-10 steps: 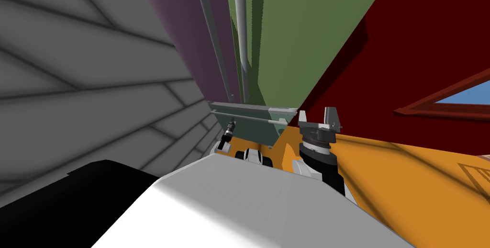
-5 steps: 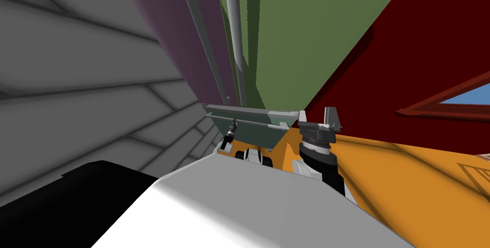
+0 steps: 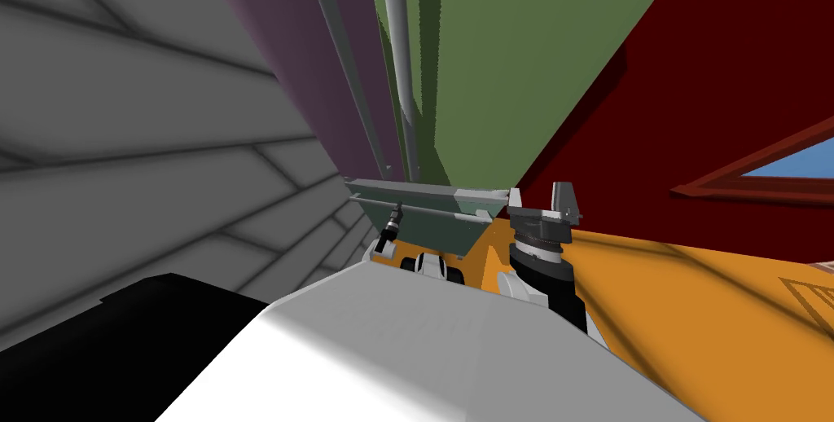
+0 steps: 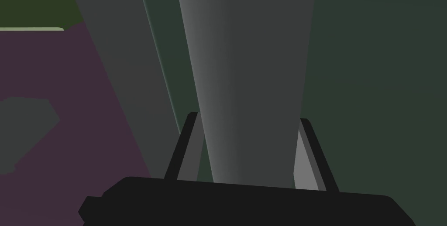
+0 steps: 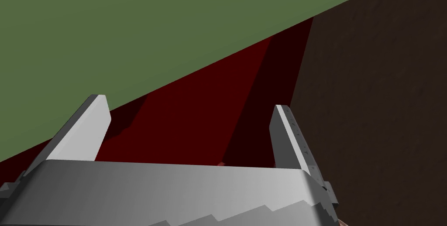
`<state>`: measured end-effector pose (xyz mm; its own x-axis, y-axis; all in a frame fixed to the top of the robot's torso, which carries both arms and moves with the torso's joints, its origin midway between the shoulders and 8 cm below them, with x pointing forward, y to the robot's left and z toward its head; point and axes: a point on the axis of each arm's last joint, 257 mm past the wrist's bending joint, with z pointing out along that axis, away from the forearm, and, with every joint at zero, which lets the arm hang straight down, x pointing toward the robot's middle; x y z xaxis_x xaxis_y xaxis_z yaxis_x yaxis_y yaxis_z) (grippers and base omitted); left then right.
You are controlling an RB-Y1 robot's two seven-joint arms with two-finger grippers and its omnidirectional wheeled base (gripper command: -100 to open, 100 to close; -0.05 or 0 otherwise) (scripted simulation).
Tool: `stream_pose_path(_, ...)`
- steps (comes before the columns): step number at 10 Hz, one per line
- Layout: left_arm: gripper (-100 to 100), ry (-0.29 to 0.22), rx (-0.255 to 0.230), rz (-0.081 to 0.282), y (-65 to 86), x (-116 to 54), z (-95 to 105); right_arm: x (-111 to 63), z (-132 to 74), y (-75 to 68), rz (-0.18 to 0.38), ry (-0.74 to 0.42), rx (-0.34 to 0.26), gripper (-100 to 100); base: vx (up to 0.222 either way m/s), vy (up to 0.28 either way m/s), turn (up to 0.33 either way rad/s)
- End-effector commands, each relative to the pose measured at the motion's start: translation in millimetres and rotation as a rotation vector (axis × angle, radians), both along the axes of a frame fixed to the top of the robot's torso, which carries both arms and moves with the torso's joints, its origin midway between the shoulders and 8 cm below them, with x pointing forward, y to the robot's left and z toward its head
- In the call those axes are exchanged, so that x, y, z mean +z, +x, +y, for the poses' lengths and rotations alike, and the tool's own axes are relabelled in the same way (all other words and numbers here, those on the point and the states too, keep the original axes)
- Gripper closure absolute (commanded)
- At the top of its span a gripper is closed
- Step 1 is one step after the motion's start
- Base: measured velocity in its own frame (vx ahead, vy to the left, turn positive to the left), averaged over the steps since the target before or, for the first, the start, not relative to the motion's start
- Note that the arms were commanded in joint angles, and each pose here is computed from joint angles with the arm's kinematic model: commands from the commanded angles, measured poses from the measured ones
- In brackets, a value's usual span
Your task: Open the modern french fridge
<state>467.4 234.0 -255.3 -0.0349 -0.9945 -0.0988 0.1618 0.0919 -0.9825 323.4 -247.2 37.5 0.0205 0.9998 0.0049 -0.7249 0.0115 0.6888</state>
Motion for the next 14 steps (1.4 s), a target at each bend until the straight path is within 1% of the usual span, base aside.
stream_pose_path(1,100,0.000,-0.007,0.012,-1.6,-1.3,-2.4,0.0,0,0.0,0.000,0.000,0.000,0,-0.113,0.001,-0.004)
stream_pose_path(3,100,0.003,-0.014,0.027,-2.2,-2.3,-4.4,0.1,0,0.0,0.000,0.000,0.000,0,-0.180,0.005,0.005)
stream_pose_path(4,100,0.001,-0.011,0.007,-0.9,4.0,-2.3,0.1,0,0.1,0.000,0.000,0.000,0,-0.096,0.012,0.000)
stream_pose_path(5,100,0.002,-0.015,0.019,-4.4,0.2,-3.3,0.0,0,0.0,0.000,0.000,0.000,0,-0.124,0.018,0.016)
stream_pose_path(9,100,0.003,-0.025,0.029,-10.3,-1.9,-6.1,0.1,0,0.1,0.000,0.000,0.000,0,-0.200,0.008,0.018)
stream_pose_path(10,100,0.001,-0.021,0.018,-7.9,1.6,-4.5,0.1,0,0.1,0.000,0.000,0.000,0,-0.098,0.021,-0.003)
stream_pose_path(11,100,0.002,-0.026,0.029,-12.6,-2.2,-6.2,0.0,0,0.0,0.000,0.000,0.000,0,-0.129,0.006,0.025)
stream_pose_path(14,100,0.003,-0.032,0.034,-17.1,-3.6,-7.7,0.1,0,0.1,0.000,0.000,0.000,0,-0.185,0.016,0.013)
